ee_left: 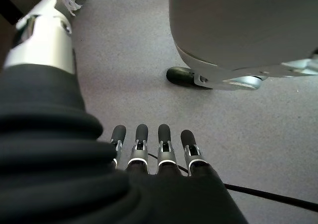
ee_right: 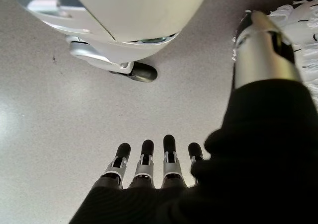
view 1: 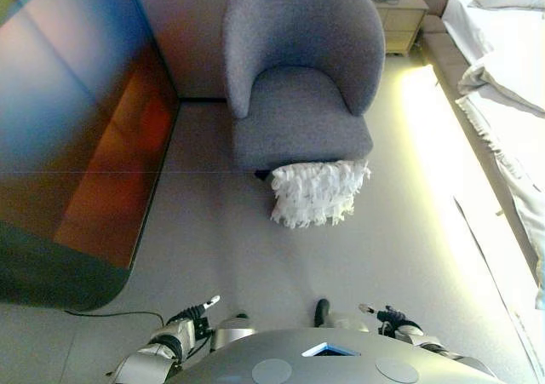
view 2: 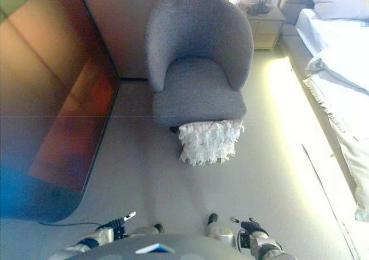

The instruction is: Pick up the cushion and take it to the sofa

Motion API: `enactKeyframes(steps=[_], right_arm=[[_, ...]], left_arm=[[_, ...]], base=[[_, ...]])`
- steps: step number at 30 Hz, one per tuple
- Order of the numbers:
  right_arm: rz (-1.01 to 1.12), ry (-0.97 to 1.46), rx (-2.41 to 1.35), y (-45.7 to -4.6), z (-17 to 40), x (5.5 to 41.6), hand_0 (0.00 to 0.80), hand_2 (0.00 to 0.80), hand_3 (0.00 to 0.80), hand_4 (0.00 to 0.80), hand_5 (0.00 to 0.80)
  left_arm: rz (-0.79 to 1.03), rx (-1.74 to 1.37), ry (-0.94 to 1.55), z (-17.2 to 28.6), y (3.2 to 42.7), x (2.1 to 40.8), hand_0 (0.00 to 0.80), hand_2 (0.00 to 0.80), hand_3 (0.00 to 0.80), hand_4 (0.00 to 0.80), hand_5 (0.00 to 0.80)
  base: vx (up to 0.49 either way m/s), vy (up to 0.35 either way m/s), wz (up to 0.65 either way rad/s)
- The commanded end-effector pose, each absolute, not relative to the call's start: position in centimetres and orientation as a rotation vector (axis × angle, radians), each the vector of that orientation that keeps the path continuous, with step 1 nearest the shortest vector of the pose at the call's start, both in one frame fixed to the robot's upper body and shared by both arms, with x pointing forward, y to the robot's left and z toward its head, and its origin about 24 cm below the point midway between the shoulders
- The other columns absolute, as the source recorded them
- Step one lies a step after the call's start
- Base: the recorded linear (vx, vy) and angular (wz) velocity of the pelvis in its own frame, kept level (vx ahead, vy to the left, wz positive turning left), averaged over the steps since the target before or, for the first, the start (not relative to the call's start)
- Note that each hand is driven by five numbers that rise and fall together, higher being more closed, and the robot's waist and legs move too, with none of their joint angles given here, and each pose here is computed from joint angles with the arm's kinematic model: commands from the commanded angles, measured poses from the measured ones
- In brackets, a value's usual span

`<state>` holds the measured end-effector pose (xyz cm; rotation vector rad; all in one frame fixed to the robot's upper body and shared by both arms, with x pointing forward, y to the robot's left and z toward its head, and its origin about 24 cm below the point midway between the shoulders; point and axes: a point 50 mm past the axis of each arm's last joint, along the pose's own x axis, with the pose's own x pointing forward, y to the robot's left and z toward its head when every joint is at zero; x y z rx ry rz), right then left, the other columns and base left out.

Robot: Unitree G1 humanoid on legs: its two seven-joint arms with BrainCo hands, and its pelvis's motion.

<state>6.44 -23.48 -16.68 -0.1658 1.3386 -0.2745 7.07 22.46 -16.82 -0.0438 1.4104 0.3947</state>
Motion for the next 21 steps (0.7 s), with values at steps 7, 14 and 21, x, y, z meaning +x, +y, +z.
enactKeyframes(steps=[7, 14, 21], right_arm=[[-0.271, 1.344, -0.172, -23.2, -16.7, 7.6, 0.000, 0.000, 0.000, 0.000, 0.000], [-0.258, 1.336, -0.183, -23.2, -16.7, 7.7, 0.000, 0.000, 0.000, 0.000, 0.000], [-0.243, 1.333, -0.197, -23.3, -16.6, 7.7, 0.000, 0.000, 0.000, 0.000, 0.000]], left_arm=[[0.325, 0.028, 1.486, -16.9, 22.3, 6.9, 0.000, 0.000, 0.000, 0.000, 0.000], [0.337, 0.051, 1.473, -16.8, 22.7, 7.0, 0.000, 0.000, 0.000, 0.000, 0.000], [0.363, 0.062, 1.460, -16.7, 23.2, 7.0, 0.000, 0.000, 0.000, 0.000, 0.000]], base=[[0.000, 0.000, 0.00], [0.038, -0.019, 0.00], [0.034, -0.094, 0.01]])
